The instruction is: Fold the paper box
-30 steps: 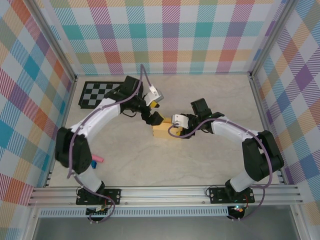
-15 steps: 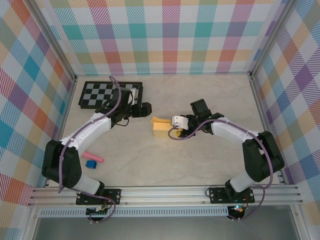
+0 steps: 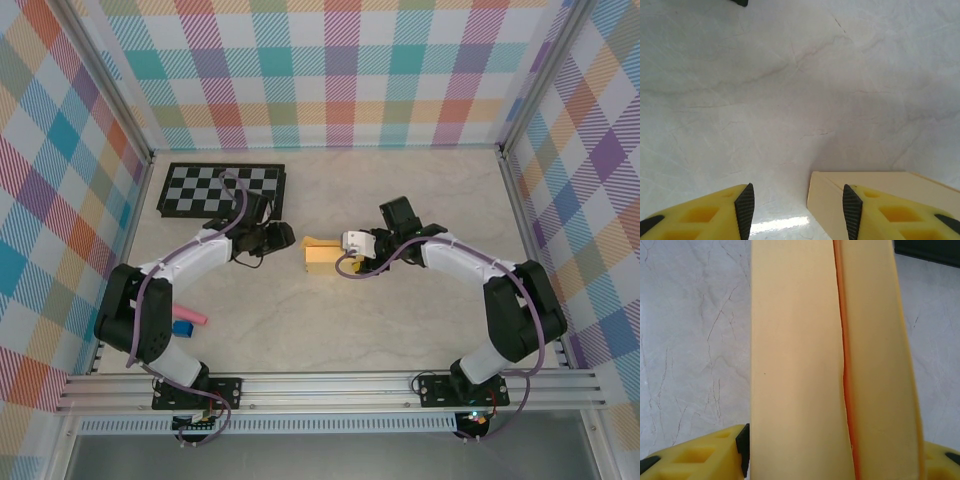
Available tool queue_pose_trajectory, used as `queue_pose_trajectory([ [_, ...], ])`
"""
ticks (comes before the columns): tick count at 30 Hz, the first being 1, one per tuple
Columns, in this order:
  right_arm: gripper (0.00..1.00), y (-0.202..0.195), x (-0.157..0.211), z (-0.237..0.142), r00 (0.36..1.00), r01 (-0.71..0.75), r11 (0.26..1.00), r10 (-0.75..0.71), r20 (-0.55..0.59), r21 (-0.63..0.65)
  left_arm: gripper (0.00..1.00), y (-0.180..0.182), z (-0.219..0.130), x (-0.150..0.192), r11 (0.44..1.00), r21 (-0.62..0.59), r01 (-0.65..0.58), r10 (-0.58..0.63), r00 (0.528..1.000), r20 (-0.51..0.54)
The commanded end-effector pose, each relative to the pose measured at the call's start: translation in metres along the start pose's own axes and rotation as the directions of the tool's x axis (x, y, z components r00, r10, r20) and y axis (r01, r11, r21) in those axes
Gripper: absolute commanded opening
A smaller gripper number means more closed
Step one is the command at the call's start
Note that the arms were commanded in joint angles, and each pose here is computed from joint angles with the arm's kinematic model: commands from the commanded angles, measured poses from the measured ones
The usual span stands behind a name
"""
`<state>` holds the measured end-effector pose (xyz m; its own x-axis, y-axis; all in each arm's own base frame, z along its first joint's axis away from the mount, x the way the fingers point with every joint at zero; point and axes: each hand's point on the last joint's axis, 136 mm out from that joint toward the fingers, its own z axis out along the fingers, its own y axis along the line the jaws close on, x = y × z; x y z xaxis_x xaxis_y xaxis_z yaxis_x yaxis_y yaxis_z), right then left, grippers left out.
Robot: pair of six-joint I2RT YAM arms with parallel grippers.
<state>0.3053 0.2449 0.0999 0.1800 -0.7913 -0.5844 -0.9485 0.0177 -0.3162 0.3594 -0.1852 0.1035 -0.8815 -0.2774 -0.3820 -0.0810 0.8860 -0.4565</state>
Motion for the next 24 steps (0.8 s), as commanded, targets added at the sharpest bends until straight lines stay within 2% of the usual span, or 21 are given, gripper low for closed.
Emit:
queue_pose_trajectory([
  [1,0.56,0.002,-0.011,0.001,0.999,0.005,0.999,-0.004,0.044,-0.039,0.52,-0.004,0.01,0.02,0.999,0.009,-0.053,0.054,0.996,-0.07],
  [4,0.56,0.001,-0.01,0.003,0.999,-0.006,0.999,0.007,0.038,-0.042,0.55,-0.024,0.008,0.021,0.994,0.081,-0.075,0.08,0.995,-0.056],
  [5,0.56,0.001,-0.009,0.005,1.0,-0.009,0.999,0.01,0.029,-0.047,0.56,-0.035,0.006,0.013,0.989,0.118,-0.086,0.089,0.996,-0.021],
  [8,0.56,-0.003,-0.007,0.008,0.999,-0.037,0.998,0.038,0.022,-0.048,0.56,-0.048,0.005,0.014,0.982,0.152,-0.11,0.116,0.993,-0.03],
  [14,0.53,-0.01,-0.002,0.016,0.996,-0.091,0.994,0.091,-0.004,-0.056,0.57,-0.043,0.01,0.021,0.984,0.13,-0.119,0.125,0.992,-0.035],
  [19,0.53,-0.012,-0.005,0.015,0.993,-0.119,0.991,0.119,0.007,-0.065,0.61,-0.037,0.011,0.021,0.989,0.106,-0.103,0.107,0.994,-0.026],
  [24,0.5,-0.011,-0.002,0.019,0.994,-0.112,0.991,0.112,-0.012,-0.076,0.61,-0.026,0.024,0.025,0.991,0.063,-0.119,0.122,0.992,-0.04],
])
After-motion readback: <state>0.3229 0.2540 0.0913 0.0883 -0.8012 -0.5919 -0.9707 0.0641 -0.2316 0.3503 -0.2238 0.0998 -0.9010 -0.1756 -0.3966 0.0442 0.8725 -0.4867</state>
